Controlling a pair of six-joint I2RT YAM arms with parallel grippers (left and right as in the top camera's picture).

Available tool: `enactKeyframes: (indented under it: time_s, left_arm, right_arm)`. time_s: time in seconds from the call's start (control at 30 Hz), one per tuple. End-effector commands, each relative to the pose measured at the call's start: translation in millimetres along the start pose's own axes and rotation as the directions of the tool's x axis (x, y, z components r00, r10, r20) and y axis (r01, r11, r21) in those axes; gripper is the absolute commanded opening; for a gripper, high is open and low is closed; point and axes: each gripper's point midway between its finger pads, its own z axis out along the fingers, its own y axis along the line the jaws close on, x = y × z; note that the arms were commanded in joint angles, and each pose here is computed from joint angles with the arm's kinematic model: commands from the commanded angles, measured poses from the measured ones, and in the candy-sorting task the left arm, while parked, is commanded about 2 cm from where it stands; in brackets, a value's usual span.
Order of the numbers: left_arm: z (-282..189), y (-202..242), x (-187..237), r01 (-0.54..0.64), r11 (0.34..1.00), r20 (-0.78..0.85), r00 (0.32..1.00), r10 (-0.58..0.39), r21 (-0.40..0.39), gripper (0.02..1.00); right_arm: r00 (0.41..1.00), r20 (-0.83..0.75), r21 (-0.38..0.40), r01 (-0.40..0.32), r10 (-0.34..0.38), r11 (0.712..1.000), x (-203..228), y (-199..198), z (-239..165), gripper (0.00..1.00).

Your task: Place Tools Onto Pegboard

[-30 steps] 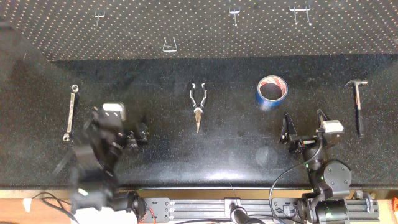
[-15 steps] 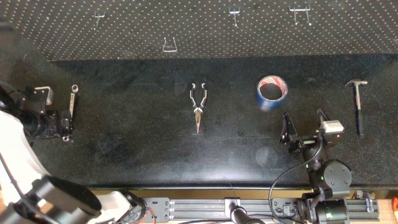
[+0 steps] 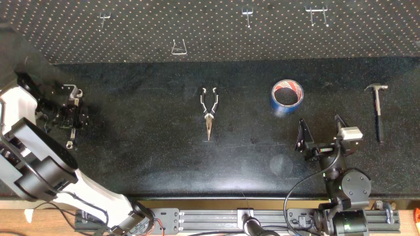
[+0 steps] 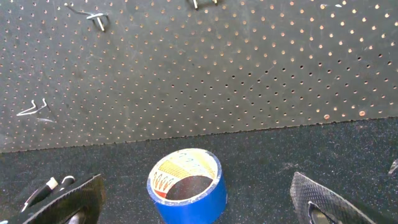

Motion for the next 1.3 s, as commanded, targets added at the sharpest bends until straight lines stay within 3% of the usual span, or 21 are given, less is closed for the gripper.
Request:
enactKeyframes:
  time_s: [0.03, 0.33, 0.5, 0.7, 0.77, 0.8, 0.87, 0.93, 1.13, 1.3]
  left_arm:
    - [6.7, 7.0, -13.1, -0.015, 1.000, 0.000, 1.000, 0.015, -0.017, 0.993]
    - [12.8, 12.2, -11.2, -0.020, 0.999, -0.026, 0.999, 0.019, -0.043, 0.993]
    - [12.8, 10.8, -9.4, -0.018, 0.999, -0.033, 0.999, 0.017, -0.036, 0.053]
    - [10.0, 3.9, -15.3, 0.000, 1.000, 0.018, 1.000, 0.000, 0.015, 0.029]
    - [-24.3, 1.4, -26.7, 0.045, 0.998, 0.101, 0.994, -0.041, -0.039, 0.029]
    - [-59.3, 2.8, -38.6, 0.124, 0.988, 0.216, 0.971, -0.101, -0.096, 0.029]
    - [-115.0, -11.8, -45.3, 0.144, 0.972, 0.375, 0.925, -0.067, -0.183, 0.029]
    - [-153.4, -53.3, -43.1, 0.097, 0.963, 0.493, 0.869, 0.041, -0.252, 0.029]
    - [-182.3, -198.5, -56.4, -0.053, 0.988, 0.666, 0.734, 0.136, -0.144, 0.029]
    - [-187.7, -208.1, -65.4, -0.012, 0.994, 0.754, 0.650, 0.093, -0.113, 0.029]
  right_arm:
    - [1.000, -0.003, -0.019, -0.014, 0.014, 1.000, 1.5, 3.6, -0.2, 0.976]
    - [1.000, -0.003, -0.019, -0.014, 0.014, 1.000, 1.5, 3.6, -0.2, 0.974]
    - [1.000, -0.003, -0.019, -0.014, 0.014, 1.000, 1.5, 3.6, -0.2, 0.976]
    - [1.000, -0.004, -0.019, -0.014, 0.014, 1.000, 1.6, 3.6, -0.1, 0.976]
    - [1.000, -0.003, -0.019, -0.014, 0.014, 1.000, 1.5, 3.6, -0.2, 0.976]
    - [1.000, -0.003, -0.019, -0.014, 0.014, 1.000, 1.5, 3.6, -0.2, 0.976]
    - [1.000, -0.003, -0.019, -0.014, 0.014, 1.000, 1.5, 3.6, -0.2, 0.976]
    - [1.000, -0.003, -0.019, -0.014, 0.014, 1.000, 1.5, 3.6, -0.2, 0.976]
    - [1.000, -0.003, -0.019, -0.014, 0.014, 1.000, 1.5, 3.6, -0.2, 0.976]
    - [1.000, -0.003, -0.019, -0.014, 0.014, 1.000, 1.5, 3.6, -0.2, 0.976]
